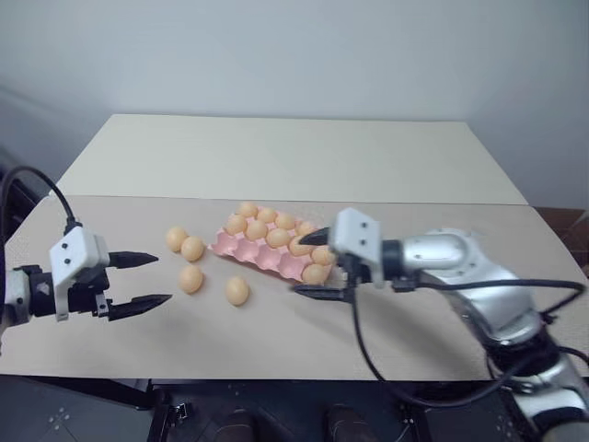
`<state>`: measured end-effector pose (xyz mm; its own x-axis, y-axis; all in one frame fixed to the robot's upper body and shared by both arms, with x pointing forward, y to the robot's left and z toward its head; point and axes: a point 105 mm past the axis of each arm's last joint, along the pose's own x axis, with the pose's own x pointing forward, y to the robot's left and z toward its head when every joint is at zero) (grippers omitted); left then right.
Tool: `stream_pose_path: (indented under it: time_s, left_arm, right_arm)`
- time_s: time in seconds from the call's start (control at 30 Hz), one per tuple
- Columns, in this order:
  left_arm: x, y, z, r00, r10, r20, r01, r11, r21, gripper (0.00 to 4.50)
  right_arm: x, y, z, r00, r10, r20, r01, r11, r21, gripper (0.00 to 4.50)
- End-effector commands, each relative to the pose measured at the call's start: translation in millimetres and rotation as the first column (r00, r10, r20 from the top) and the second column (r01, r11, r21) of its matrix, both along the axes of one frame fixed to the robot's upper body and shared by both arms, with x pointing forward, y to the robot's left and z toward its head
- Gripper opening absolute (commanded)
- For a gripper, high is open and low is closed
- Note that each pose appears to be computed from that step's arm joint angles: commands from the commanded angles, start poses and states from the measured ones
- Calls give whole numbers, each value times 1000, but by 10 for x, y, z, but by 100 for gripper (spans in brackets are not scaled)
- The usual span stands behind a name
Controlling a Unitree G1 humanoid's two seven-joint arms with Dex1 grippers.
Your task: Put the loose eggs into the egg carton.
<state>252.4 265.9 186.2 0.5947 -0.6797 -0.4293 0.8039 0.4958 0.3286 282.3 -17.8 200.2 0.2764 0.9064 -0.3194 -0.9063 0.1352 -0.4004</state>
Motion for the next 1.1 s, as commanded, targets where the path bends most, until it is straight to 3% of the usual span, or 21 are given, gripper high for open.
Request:
stream_pose_path:
  time_s: [0.03, 0.53, 1.1]
  left_arm:
    - [-29, -1, 79, 999, -4, 32, 3, 1000, 25, 396]
    - [-132, 60, 7, 999, 38, 6, -38, 997, 64, 396]
    - [-140, 38, -6, 999, 51, 10, -52, 996, 65, 396]
  right_arm:
    - [55, 194, -4, 999, 22, 40, -22, 1000, -4, 450]
    - [168, 966, -273, 989, 118, 85, -114, 992, -45, 450]
    - [216, 1094, -615, 988, 141, 63, -129, 978, -165, 450]
